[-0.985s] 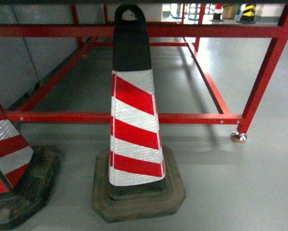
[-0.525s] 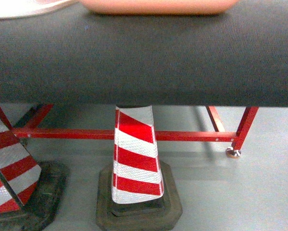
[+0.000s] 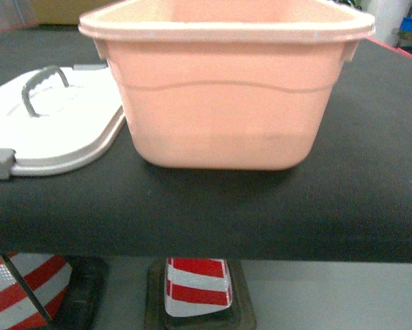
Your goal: Pick capacitor and pack into box
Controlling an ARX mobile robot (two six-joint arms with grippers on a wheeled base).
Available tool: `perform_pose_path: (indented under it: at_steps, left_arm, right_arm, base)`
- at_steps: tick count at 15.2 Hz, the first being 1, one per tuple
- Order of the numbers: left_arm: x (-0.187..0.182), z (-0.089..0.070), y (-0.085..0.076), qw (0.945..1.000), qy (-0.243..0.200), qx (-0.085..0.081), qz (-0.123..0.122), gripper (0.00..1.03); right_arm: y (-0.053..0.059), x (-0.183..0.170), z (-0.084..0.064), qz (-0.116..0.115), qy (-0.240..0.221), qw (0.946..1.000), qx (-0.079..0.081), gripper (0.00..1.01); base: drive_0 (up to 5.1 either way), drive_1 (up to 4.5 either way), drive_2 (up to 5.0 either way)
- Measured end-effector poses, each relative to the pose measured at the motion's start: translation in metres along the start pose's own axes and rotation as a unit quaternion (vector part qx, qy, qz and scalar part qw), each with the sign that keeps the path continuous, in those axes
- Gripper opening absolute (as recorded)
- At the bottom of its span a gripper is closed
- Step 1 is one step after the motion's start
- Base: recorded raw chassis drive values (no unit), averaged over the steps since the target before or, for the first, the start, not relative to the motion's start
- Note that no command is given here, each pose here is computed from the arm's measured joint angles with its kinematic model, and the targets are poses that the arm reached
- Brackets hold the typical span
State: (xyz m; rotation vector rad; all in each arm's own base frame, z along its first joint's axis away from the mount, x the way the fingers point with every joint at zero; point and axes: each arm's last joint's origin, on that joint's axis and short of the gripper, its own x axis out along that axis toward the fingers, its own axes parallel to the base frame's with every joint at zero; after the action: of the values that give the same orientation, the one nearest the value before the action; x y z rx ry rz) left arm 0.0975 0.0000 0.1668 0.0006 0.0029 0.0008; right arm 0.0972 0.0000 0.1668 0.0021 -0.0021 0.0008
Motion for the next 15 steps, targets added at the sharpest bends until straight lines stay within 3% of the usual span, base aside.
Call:
perform_pose_path:
  at_steps: [15]
  left_arm:
    - [0.0,0.0,0.0,1.0,0.0,0.0,0.0,0.44]
  right_arm:
    - [0.0,0.0,0.0,0.0,0.0,1.0,0.0,0.98]
  base:
    - [0.0,0.0,0.0]
